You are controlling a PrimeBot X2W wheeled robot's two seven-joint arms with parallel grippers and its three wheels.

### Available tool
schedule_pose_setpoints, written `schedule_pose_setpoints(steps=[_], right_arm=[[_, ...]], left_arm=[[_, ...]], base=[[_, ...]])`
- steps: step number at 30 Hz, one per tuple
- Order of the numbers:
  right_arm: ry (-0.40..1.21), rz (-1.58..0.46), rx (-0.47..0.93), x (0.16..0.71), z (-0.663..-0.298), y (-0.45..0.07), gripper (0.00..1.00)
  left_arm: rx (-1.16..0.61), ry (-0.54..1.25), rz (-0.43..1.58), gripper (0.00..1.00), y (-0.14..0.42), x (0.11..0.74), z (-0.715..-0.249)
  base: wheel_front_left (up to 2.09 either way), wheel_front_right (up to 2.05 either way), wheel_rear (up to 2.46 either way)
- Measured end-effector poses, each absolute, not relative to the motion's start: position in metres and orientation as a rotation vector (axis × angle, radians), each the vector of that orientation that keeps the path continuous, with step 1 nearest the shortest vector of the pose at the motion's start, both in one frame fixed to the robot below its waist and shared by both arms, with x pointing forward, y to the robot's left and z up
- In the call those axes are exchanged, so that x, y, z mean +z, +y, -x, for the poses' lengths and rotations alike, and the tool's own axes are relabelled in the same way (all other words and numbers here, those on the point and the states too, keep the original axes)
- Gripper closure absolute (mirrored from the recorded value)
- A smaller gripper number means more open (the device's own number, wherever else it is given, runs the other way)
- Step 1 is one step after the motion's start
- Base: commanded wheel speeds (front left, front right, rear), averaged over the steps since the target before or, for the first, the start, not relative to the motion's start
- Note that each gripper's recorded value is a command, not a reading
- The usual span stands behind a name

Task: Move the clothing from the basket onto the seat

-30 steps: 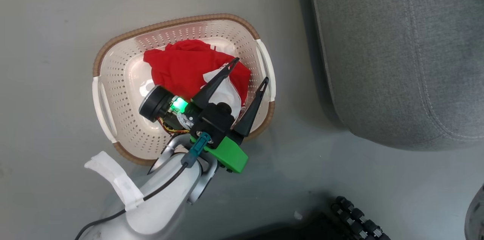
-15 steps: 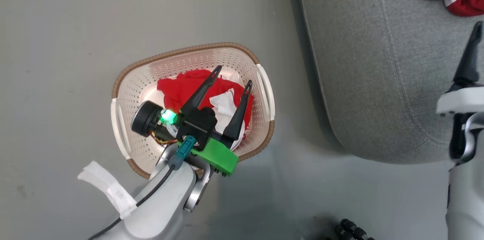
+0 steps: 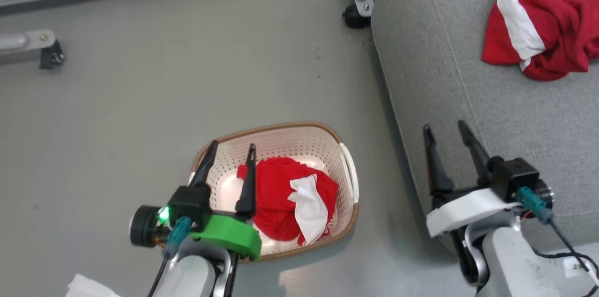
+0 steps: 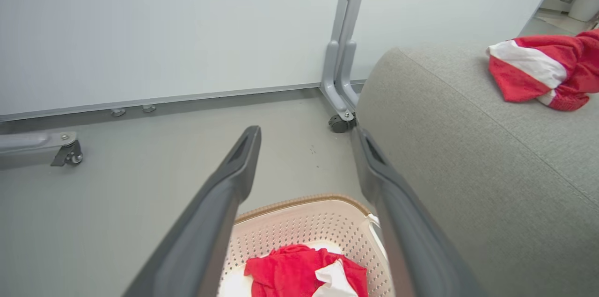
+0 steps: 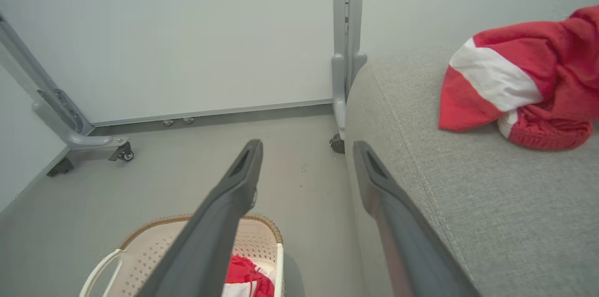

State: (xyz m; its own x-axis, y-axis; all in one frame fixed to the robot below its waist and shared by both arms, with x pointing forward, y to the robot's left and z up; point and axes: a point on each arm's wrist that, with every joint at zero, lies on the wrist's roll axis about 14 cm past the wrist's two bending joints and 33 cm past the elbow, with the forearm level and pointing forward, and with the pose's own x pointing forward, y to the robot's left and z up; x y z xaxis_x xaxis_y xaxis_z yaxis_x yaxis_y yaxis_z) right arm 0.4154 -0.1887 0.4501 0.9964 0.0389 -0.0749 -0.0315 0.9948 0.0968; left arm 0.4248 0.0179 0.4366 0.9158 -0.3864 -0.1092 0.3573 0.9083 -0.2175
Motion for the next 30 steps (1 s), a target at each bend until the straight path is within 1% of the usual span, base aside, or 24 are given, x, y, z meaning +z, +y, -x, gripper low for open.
schedule_pose_setpoints(steps=[4,7,11,15,22,30], right_arm=[[0.029,-0.134,0.142,0.471,-0.4,-0.15,0.0],[-0.022,-0.131,0.176,0.489,-0.391,-0.14,0.0],[-0.091,-0.128,0.181,0.512,-0.38,-0.139,0.0],[-0.111,-0.132,0.18,0.518,-0.363,-0.139,0.0],[-0.122,-0.127,0.191,0.519,-0.337,-0.135,0.0],[-0.126,-0.139,0.188,0.519,-0.331,-0.136,0.0]], left_arm=[[-0.272,0.099,0.168,0.0,0.054,0.456,-0.408],[-0.214,0.05,0.159,0.0,0.075,0.472,-0.395],[-0.165,-0.039,0.146,0.0,0.097,0.5,-0.381],[-0.11,-0.085,0.137,0.0,0.118,0.513,-0.361],[-0.096,-0.118,0.099,0.0,0.126,0.519,-0.331],[-0.1,-0.106,0.095,0.0,0.126,0.514,-0.324]], base=[[0.0,0.0,0.0],[0.0,0.0,0.0],[0.0,0.0,0.0],[0.0,0.0,0.0],[0.0,0.0,0.0],[0.0,0.0,0.0]])
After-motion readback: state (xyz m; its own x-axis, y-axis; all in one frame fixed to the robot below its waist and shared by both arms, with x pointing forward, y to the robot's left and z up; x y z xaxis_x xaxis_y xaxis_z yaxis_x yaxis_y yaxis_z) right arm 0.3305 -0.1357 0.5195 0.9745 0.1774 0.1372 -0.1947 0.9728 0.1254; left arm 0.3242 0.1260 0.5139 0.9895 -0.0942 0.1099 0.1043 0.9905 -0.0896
